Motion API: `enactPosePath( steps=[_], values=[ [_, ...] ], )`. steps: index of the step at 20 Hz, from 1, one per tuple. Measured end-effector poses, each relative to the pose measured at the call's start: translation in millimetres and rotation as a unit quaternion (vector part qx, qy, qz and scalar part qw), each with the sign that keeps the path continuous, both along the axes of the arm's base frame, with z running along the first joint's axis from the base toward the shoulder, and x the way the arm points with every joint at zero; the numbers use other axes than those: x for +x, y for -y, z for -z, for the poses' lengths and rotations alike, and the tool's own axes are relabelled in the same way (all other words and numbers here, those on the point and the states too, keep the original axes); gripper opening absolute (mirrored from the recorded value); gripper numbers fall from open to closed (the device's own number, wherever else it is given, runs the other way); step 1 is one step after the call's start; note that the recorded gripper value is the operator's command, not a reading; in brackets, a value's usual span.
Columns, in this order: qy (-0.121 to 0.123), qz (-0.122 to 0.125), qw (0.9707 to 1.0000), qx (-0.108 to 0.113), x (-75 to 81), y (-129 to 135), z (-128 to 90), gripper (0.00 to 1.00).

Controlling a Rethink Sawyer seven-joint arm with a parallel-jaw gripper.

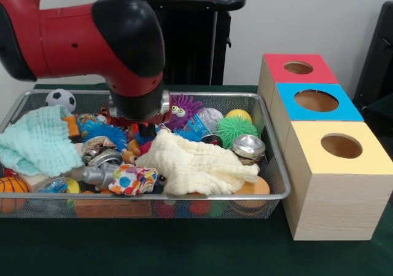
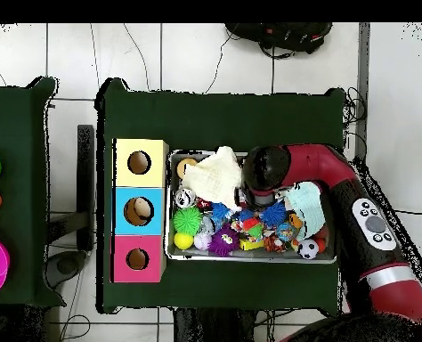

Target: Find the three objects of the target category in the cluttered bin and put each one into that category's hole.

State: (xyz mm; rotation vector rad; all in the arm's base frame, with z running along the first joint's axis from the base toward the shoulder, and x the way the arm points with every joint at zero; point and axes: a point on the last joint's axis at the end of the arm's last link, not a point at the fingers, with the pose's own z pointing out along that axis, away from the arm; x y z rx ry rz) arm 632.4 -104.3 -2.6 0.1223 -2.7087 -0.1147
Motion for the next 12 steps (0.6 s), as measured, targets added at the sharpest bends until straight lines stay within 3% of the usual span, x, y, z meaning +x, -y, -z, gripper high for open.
enactPosePath(
  steps=[2,3,5,6,8,9,10,12],
  values=[
    [0.025,0.009,0.9996,0.009,5.0,4,3,0.0],
    [0.053,0.017,0.9983,0.017,9.4,7,5,0.0],
    [0.073,0.022,0.9968,0.022,12.2,8,7,0.0],
    [0.105,0.028,0.9937,0.028,17.1,10,8,0.0],
    [0.132,0.033,0.9901,0.033,22.1,11,9,0.0],
    [0.153,0.034,0.987,0.036,25.5,10,11,0.0],
    [0.173,0.036,0.9834,0.039,28.9,8,12,1.0],
    [0.179,0.035,0.9824,0.04,29.6,7,12,1.0]
  ],
)
